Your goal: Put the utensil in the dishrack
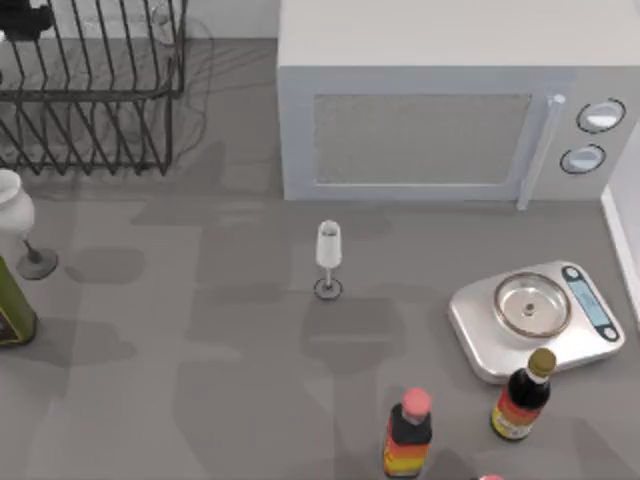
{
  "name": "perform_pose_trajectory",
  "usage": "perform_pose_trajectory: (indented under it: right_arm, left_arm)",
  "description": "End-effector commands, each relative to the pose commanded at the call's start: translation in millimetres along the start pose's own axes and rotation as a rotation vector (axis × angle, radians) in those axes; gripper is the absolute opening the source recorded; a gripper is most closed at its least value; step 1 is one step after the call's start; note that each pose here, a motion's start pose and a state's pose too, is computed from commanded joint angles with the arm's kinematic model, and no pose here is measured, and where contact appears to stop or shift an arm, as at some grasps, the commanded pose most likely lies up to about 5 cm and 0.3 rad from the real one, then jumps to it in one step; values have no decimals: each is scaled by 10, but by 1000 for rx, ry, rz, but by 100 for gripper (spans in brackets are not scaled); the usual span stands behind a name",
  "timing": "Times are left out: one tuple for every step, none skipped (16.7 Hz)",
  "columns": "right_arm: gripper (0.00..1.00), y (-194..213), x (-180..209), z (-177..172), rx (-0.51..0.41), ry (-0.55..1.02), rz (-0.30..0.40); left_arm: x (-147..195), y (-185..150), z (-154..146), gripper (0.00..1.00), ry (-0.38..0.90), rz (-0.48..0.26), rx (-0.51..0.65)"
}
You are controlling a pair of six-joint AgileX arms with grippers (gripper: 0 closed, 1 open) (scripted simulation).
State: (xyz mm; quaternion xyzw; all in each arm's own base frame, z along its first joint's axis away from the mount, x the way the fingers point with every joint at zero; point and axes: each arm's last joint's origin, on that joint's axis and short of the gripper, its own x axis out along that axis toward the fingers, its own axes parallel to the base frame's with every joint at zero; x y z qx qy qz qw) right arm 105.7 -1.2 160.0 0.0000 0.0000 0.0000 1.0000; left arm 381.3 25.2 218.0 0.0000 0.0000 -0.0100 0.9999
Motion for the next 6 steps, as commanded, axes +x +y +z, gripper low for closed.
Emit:
perform_pose_trajectory:
  right_arm:
    - [100, 0, 0, 0, 0, 0, 0]
    - [100, 0, 0, 0, 0, 0, 0]
    - [100, 0, 0, 0, 0, 0, 0]
    - [100, 0, 0, 0, 0, 0, 0]
    - [100, 0, 0, 0, 0, 0, 0]
    - [100, 0, 0, 0, 0, 0, 0]
  left_arm:
    - [0, 0, 0, 100, 0, 0, 0]
    - [0, 0, 0, 100, 0, 0, 0]
    - [0, 0, 0, 100, 0, 0, 0]
    - [0, 0, 0, 100, 0, 0, 0]
    - [0, 0, 0, 100, 0, 0, 0]
    - [0, 0, 0, 100, 0, 0, 0]
